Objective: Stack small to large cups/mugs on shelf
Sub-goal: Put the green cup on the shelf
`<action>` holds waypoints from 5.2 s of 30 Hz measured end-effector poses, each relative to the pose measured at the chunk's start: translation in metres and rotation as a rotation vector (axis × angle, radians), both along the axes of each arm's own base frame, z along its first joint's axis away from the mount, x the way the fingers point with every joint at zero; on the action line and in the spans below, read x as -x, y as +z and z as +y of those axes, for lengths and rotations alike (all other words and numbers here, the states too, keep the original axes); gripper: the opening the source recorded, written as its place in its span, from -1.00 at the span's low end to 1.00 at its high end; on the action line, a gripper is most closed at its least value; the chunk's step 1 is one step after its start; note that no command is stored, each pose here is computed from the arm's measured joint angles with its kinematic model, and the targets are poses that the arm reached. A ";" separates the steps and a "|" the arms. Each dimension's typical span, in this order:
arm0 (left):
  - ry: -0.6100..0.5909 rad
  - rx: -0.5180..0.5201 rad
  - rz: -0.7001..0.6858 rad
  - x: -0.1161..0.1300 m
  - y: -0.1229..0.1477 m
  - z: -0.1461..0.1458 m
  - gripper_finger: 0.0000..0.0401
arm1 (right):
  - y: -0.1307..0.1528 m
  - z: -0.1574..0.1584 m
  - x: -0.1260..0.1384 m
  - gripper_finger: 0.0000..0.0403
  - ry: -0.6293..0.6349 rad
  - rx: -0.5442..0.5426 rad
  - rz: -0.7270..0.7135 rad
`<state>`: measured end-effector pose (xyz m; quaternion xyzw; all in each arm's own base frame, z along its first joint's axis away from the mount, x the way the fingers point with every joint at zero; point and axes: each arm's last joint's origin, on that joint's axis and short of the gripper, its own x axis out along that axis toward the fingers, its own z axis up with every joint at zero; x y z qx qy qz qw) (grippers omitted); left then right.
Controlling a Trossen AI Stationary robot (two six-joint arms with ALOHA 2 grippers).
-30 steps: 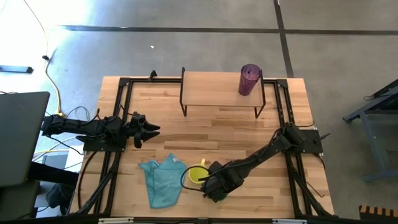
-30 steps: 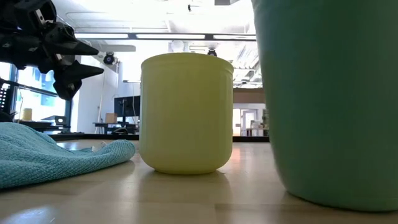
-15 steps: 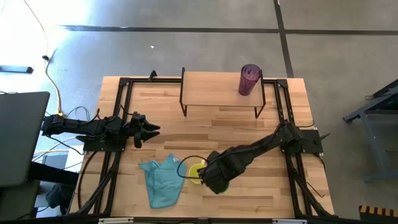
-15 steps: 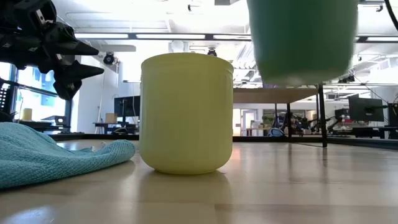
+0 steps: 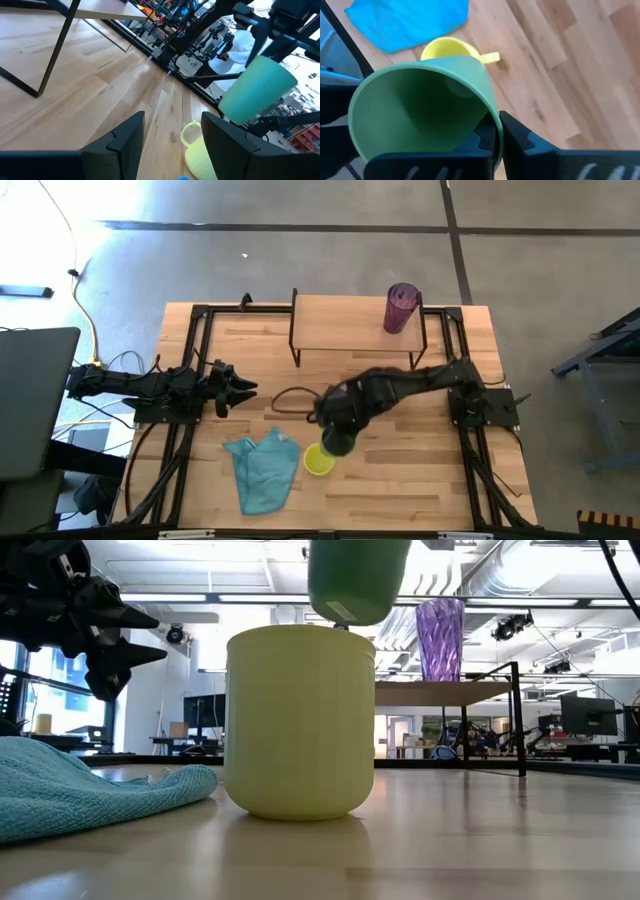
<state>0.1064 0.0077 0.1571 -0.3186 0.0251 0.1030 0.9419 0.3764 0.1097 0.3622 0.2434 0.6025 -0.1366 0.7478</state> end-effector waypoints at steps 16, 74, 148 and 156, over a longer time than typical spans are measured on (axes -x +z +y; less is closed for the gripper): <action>0.009 0.054 -0.012 0.000 0.000 0.000 -0.08 | 0.037 -0.091 0.013 -1.00 0.056 0.047 -0.124; 0.191 0.287 -0.099 0.001 0.002 0.004 -0.08 | 0.051 -0.308 0.080 -1.00 0.407 0.407 -0.147; 0.202 0.256 -0.034 -0.002 -0.003 0.005 -0.08 | 0.031 -0.316 0.064 -0.82 0.287 0.375 -0.046; 0.202 0.256 -0.033 -0.002 -0.003 0.005 -0.08 | 0.029 -0.318 0.063 -0.82 0.278 0.369 -0.041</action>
